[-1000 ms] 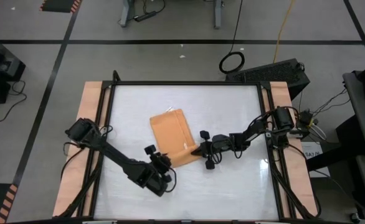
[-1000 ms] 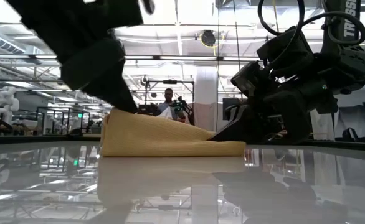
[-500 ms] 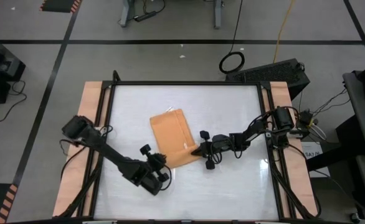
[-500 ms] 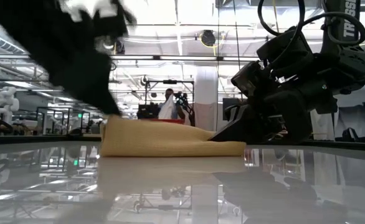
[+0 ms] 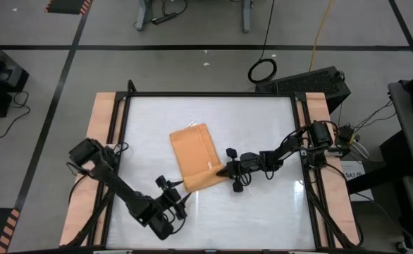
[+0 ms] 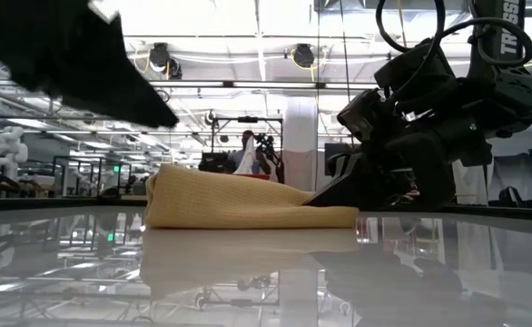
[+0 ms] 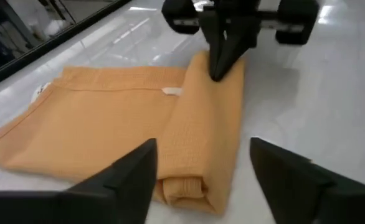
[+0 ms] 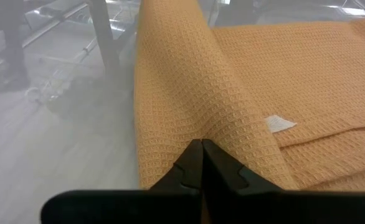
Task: Roll towel
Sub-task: Roll the yellow towel
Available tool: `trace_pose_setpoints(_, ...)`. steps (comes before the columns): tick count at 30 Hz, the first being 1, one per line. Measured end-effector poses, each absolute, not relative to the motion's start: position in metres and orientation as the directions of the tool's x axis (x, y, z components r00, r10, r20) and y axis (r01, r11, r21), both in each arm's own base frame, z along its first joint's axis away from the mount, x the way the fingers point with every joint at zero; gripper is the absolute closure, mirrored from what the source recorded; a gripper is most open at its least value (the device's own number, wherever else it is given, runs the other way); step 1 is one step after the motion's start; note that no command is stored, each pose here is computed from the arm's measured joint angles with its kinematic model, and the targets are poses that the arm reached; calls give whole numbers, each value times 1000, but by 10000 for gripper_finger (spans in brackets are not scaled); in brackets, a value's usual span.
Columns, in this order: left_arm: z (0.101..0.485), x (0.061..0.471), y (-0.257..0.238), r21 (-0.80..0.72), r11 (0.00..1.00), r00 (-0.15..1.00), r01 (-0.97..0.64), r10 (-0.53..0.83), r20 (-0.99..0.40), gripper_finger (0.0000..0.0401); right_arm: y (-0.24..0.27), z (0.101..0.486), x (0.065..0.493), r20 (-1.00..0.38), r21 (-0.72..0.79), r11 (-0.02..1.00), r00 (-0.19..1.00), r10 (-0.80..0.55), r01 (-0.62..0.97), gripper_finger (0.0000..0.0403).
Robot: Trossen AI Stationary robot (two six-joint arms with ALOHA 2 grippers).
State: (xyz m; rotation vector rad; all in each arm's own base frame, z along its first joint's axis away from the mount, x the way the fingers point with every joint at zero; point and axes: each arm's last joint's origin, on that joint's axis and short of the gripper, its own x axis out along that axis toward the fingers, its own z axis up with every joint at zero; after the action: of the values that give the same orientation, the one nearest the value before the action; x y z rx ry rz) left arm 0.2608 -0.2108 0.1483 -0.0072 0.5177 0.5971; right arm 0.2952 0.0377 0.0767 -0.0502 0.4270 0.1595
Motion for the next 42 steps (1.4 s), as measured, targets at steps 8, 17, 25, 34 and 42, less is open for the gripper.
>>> trace_pose_setpoints(8,120,273,-200,201,793,646,-576,592,-482,109,38,77,295,-414,-18,986,899,143,-166,403)
trace_pose_setpoints(17,112,286,-187,180,830,633,-528,526,-567,130,38,77,295,-415,-26,985,899,143,-169,403)
trace_pose_setpoints(25,103,292,-174,153,856,620,-494,471,-628,261,38,77,295,-415,-29,985,898,143,-170,403)
trace_pose_setpoints(34,105,287,-181,79,850,628,-522,445,-638,382,56,106,272,-403,-159,943,891,210,-294,339)
trace_pose_setpoints(42,119,281,-191,-62,839,660,-540,376,-650,349,81,114,240,-369,-244,912,901,226,-329,219)
